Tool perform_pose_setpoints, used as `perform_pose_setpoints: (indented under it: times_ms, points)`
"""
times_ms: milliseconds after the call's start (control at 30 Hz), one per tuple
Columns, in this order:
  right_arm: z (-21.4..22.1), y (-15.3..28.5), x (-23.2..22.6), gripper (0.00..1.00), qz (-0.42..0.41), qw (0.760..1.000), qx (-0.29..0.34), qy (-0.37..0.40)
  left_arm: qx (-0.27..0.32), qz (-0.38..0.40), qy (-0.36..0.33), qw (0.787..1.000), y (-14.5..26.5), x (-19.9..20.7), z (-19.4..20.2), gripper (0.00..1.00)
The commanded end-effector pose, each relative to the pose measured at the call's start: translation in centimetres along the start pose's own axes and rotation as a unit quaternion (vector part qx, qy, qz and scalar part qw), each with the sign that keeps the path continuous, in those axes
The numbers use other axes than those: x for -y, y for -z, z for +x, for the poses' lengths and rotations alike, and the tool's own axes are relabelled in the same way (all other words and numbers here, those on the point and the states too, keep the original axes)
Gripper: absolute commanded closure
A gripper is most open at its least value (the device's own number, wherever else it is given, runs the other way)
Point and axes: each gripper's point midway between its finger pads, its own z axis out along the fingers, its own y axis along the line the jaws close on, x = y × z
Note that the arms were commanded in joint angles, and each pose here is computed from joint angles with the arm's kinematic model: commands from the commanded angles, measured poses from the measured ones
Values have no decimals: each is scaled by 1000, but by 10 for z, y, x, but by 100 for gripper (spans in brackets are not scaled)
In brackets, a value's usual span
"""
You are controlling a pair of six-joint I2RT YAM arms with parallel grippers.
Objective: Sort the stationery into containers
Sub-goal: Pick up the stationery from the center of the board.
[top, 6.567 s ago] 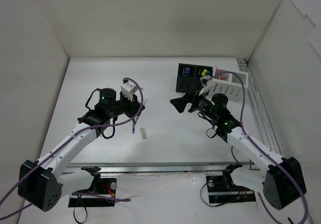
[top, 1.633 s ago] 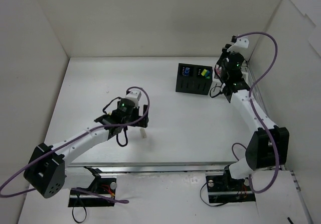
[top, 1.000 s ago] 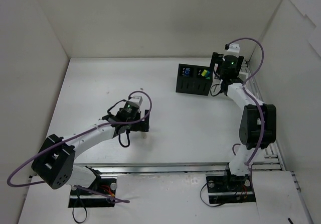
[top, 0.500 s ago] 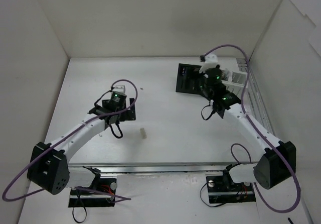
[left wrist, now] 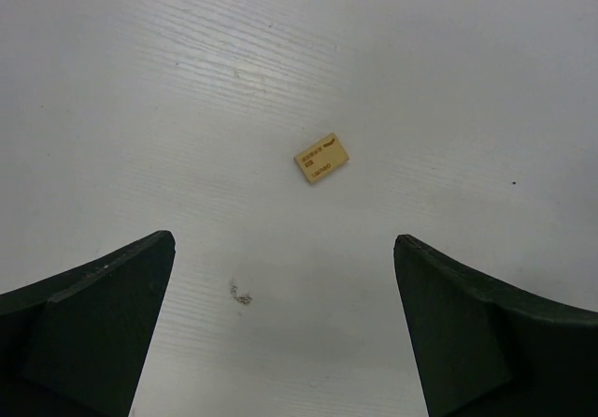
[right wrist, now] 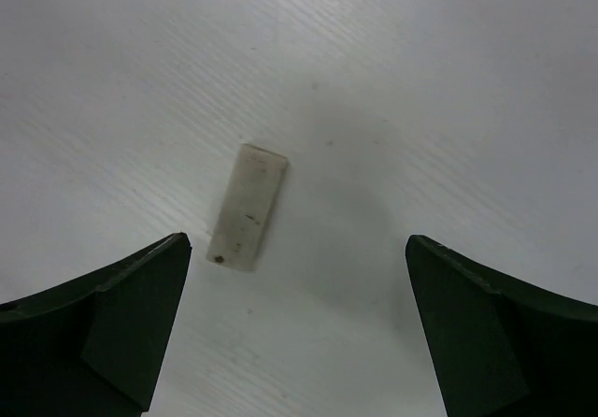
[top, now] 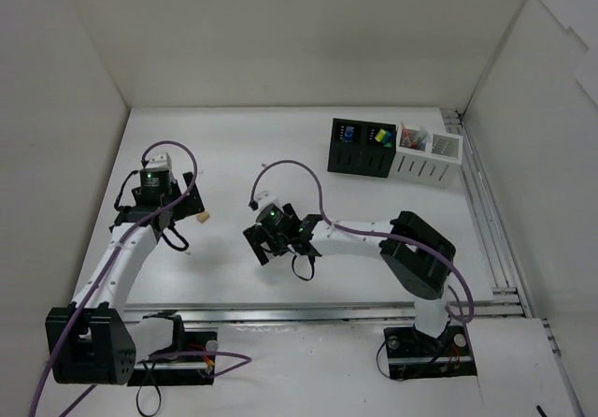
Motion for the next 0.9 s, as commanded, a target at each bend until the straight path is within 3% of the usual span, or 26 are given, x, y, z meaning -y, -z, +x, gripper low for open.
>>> perform_pose_setpoints:
  times_ms: [0,67,167,200,267,467,667,767,867]
  points:
    - [-38,1,-17,2,11,998,53,-20,31,47,-32,998,-2,11,-20,1]
    - [-34,-3,-18,8,18,998,50,-27,25,33,-25,999,-7,2,-19,1]
    - [-22,-11,-18,26,20,999,35,-35,13,36,-19,999,-15,-1,-14,0]
    - [-17,-15,-18,37,21,999,28,-39,9,44,-22,999,-17,1,-12,1]
    - [-9,-20,-21,45,14,999,19,-43,3,42,-18,999,-21,-1,-10,1]
    - [-8,-21,-25,97,2,999,20,-42,-18,27,-15,999,-35,-11,-2,1]
    - [-59,23,29,100,17,992,97,-78,-36,76,-47,995,-44,4,1,1]
    - [-86,63,102,100,73,981,145,-109,-59,119,-62,989,-49,18,7,1]
    - [-109,121,184,100,156,959,193,-136,-83,115,-60,988,-61,17,14,0]
